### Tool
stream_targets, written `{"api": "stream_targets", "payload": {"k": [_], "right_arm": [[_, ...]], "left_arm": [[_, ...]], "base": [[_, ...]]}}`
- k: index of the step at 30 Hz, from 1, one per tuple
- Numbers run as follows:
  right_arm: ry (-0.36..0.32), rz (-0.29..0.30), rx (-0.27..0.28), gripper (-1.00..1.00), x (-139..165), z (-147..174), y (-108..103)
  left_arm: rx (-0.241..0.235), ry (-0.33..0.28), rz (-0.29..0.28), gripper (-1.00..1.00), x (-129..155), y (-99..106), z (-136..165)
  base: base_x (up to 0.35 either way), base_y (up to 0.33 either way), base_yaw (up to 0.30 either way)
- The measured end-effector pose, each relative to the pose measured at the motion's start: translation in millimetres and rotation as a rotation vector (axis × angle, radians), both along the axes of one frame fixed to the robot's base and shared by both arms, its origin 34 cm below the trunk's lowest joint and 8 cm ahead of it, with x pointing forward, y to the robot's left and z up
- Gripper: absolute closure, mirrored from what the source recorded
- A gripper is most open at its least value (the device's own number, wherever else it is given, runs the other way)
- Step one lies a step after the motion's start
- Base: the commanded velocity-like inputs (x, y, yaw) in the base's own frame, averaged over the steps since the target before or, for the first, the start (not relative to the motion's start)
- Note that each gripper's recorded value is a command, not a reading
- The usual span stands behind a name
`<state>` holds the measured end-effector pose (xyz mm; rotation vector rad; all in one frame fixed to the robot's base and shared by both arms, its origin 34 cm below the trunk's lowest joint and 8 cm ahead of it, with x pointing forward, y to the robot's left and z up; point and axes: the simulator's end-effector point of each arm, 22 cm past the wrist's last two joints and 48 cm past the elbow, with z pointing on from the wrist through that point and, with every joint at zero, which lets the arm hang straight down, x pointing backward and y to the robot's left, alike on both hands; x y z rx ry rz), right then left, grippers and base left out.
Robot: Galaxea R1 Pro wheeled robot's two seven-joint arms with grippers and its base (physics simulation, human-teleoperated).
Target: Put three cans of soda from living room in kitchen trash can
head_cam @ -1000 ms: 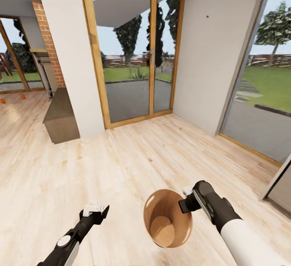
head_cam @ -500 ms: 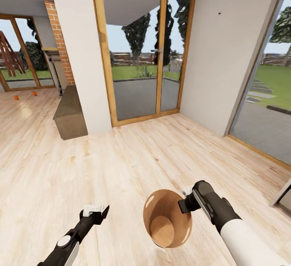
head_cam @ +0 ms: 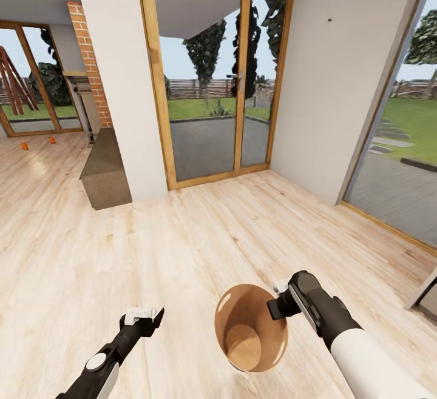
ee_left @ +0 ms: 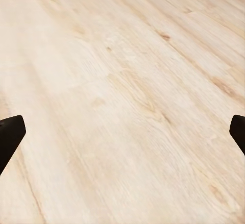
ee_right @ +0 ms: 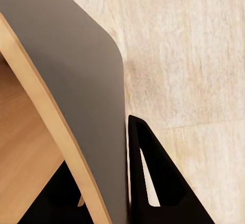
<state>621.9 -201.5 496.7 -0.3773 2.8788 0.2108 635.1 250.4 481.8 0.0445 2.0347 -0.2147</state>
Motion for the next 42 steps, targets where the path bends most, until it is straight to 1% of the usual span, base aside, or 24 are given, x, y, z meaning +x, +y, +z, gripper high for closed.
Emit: {"api": "stream_targets", "payload": {"k": [23,34,42], "right_arm": [[0.001,0.002,-0.002,1.00,-0.2,-0.8,0.2],[0.015,0.003,-0.004,1.00,-2.5,-8.2,0.3],[0.027,0.003,-0.004,1.00,-4.4,-14.3,0.2]], "left_arm": [[0.000,0.001,-0.001,-1.00,-0.2,-0.5,-0.7],[-0.001,0.017,-0.001,-1.00,-2.8,-0.8,-8.5],[-0.001,0.028,-0.001,-1.00,-4.8,-0.9,-14.5]], "base": [[0.000,0.000,0.000],[0.000,0.000,0.006],[0.000,0.000,0.080]]}}
